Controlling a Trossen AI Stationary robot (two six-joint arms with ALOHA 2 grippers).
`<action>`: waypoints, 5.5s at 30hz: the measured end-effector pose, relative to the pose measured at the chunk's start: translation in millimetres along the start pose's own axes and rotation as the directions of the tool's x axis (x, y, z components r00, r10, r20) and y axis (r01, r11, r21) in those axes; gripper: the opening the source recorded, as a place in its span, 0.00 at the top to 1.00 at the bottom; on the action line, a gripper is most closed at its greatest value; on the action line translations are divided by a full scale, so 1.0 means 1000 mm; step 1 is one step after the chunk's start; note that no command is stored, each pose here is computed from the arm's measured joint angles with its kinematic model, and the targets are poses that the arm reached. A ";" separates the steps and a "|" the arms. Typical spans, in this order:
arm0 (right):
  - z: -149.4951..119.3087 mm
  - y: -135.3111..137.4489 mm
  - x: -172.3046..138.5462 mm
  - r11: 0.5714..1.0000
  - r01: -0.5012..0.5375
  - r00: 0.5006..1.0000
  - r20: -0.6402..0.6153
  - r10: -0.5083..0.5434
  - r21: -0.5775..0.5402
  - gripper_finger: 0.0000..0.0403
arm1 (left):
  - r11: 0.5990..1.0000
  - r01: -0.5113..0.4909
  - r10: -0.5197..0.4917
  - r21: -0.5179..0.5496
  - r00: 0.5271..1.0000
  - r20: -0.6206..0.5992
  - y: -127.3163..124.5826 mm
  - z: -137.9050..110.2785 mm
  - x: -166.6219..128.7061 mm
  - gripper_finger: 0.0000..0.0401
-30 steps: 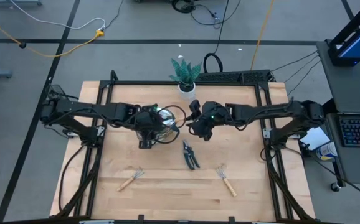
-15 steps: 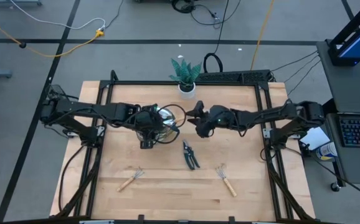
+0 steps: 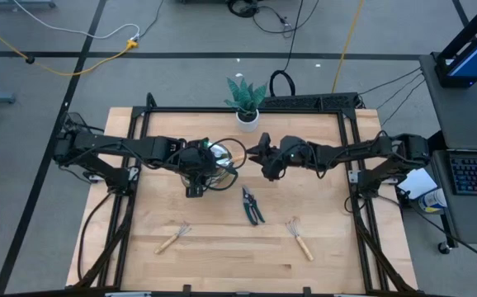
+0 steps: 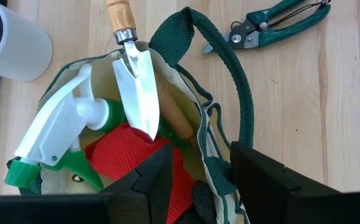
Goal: Pick & Place Garden tools in Gardening bag
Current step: Put the brown trowel into the brown gardening bag
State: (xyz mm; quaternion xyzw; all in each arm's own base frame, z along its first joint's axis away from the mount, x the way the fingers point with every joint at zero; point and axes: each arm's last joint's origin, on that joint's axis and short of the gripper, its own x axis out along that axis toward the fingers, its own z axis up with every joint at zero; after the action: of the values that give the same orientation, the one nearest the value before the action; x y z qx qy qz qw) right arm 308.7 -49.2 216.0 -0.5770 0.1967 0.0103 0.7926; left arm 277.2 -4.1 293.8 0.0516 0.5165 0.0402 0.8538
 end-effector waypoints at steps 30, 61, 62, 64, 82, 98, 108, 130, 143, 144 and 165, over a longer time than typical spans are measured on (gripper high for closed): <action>-0.005 0.001 0.003 1.000 -0.008 1.000 0.000 0.008 0.008 0.84 | 1.000 0.007 -0.008 0.020 0.999 0.043 0.000 0.004 0.000 0.59; 0.030 -0.013 -0.034 0.861 -0.059 0.997 0.079 0.022 0.505 0.84 | 0.998 0.065 -0.064 -0.012 0.997 0.051 -0.009 0.005 -0.001 0.59; 0.031 -0.014 -0.034 0.854 -0.056 0.996 0.083 0.014 0.517 0.84 | 0.998 0.058 -0.057 -0.015 0.997 0.052 -0.009 0.005 -0.001 0.59; 0.033 -0.013 -0.034 0.839 -0.062 0.996 0.086 0.018 0.541 0.84 | 0.999 0.046 -0.045 -0.023 0.998 0.052 -0.009 0.005 -0.001 0.59; 0.053 -0.061 -0.021 0.657 -0.099 0.995 0.082 0.056 0.748 0.84 | 0.985 -0.169 0.173 -0.035 0.969 0.178 -0.005 -0.014 -0.056 0.59; 0.055 -0.056 0.000 0.544 -0.156 0.961 0.000 0.277 0.825 0.84 | 0.975 -0.114 0.142 -0.192 0.980 0.140 -0.007 -0.020 -0.060 0.59; 0.053 -0.051 -0.002 0.532 -0.162 0.946 -0.023 0.323 0.831 0.84 | 0.954 -0.153 0.135 -0.258 0.987 -0.086 -0.021 -0.020 -0.021 0.59; 0.043 -0.047 -0.003 0.532 -0.161 0.922 -0.066 0.383 0.832 0.84 | 0.959 -0.135 0.111 -0.249 0.988 -0.110 -0.053 -0.009 0.010 0.59; 0.040 -0.051 -0.003 0.591 -0.183 0.929 -0.058 0.366 0.786 0.85 | 0.969 -0.200 0.202 -0.143 0.979 0.000 -0.040 0.005 0.017 0.59; 0.040 -0.052 -0.004 0.585 -0.196 0.929 -0.042 0.369 0.787 0.85 | 0.972 -0.188 0.191 -0.140 0.982 0.005 -0.037 0.007 0.019 0.59; 0.006 -0.065 -0.004 0.375 -0.302 0.905 0.140 0.401 0.877 0.84 | 0.995 -0.088 0.088 0.038 0.996 0.001 -0.032 0.020 0.055 0.93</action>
State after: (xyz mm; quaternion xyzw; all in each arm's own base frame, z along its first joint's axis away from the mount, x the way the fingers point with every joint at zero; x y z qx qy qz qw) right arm 322.0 -64.5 277.8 -0.0263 0.3288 0.0473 0.9428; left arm 320.7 -29.6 250.6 0.0906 0.5145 0.0677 0.8500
